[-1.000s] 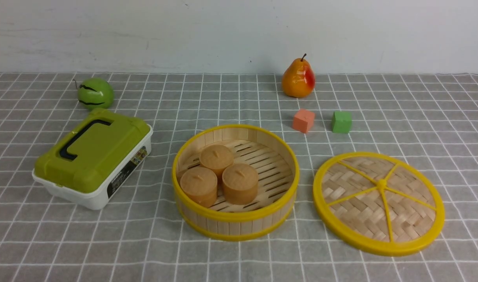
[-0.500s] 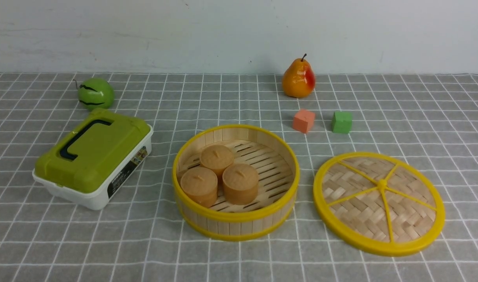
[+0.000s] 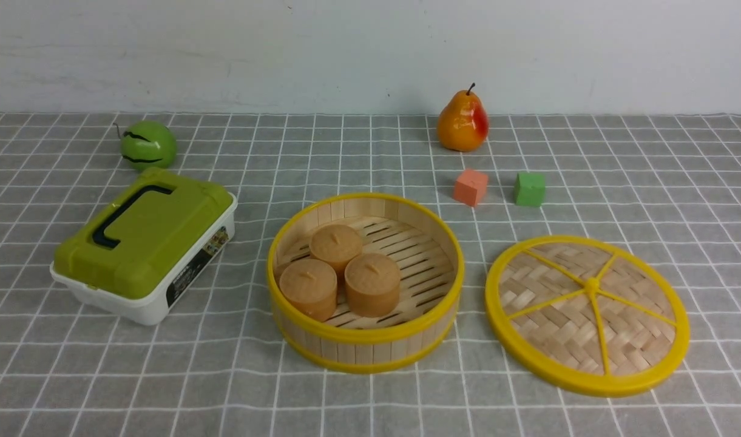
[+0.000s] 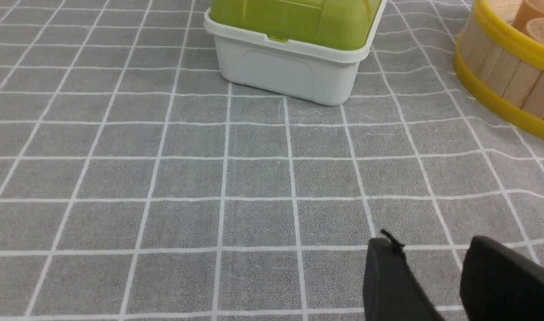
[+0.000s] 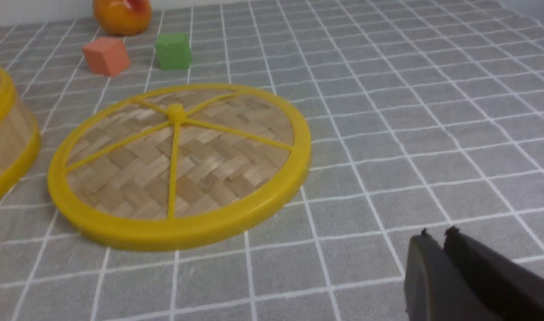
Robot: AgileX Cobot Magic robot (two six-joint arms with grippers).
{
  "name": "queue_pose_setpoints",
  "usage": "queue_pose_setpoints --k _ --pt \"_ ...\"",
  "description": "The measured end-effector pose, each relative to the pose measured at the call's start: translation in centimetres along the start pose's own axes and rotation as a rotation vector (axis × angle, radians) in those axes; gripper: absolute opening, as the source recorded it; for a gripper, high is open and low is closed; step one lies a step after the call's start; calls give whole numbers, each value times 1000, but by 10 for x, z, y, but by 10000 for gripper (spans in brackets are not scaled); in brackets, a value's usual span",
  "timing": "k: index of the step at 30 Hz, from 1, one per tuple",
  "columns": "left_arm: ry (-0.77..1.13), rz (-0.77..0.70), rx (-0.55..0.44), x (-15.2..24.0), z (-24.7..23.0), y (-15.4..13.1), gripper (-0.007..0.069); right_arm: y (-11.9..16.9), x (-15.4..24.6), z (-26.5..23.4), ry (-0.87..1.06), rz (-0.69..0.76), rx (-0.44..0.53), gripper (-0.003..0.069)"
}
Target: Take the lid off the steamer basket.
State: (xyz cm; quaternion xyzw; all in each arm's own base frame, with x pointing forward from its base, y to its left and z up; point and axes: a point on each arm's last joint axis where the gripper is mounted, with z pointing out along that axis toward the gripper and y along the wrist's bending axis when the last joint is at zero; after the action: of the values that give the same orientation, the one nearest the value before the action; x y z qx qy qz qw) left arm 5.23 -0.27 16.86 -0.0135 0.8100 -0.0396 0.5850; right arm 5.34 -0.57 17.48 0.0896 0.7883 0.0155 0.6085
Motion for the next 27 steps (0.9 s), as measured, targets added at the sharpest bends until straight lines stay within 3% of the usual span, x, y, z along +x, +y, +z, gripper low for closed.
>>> queue_pose_setpoints --k 27 --pt "0 0 0 0 0 0 239 1 2 -1 44 -21 -23 52"
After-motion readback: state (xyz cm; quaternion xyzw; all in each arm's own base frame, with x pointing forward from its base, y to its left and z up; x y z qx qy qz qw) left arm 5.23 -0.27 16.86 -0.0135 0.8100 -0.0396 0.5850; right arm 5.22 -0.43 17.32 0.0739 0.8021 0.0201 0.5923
